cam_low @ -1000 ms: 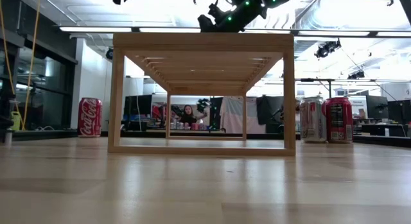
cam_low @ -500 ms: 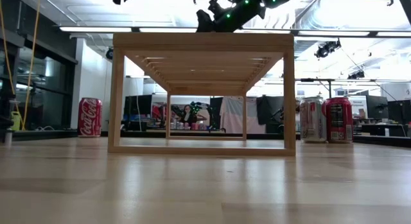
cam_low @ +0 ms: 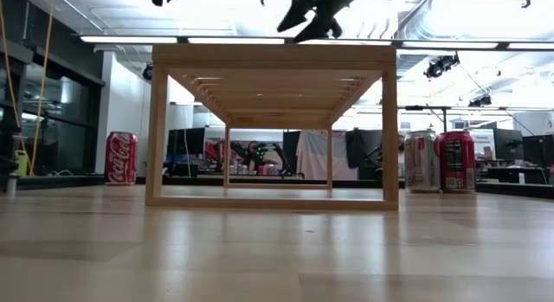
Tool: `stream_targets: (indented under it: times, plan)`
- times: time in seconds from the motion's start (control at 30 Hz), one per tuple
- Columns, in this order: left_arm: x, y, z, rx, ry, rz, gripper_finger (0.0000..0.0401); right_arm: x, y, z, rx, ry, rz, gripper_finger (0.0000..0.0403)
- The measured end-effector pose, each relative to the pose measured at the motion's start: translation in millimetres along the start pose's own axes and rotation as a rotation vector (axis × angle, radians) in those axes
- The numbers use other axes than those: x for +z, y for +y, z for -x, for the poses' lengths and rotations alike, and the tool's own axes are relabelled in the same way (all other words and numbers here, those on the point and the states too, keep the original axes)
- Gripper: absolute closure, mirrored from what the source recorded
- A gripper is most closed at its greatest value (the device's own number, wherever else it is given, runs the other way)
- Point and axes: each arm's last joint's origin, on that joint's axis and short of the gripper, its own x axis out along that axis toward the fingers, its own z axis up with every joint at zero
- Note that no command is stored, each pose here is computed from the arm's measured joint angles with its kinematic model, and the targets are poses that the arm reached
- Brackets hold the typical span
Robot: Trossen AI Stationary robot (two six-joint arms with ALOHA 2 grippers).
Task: Place canned beverage on shelf
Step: Put the right green soda can on the shelf aligned with the other green soda can, then put the green soda can on the shelf aligned with the other green soda cans
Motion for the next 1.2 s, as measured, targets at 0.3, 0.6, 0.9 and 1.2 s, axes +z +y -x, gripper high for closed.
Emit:
stream_targets:
  times: [0.3,0.6,0.9,1.2]
  plan:
    - [0.1,0.5,0.0,0.014,-0.002,0.0,0.0027,-30.2,8.4,-22.8,-0.005,0.208,0.049,0.0384]
    - [0.1,0.4,0.0,0.014,-0.002,0.0,0.0027,-37.2,8.9,-31.4,-0.033,0.238,0.05,0.0398]
    - [0.1,0.4,0.0,0.014,-0.002,0.0,0.0027,-36.1,7.9,-32.0,-0.035,0.227,0.053,0.04]
    - [-1.1,-0.8,0.0,-0.035,0.014,0.053,0.0027,-30.8,5.7,-2.4,0.009,0.289,0.089,0.0402]
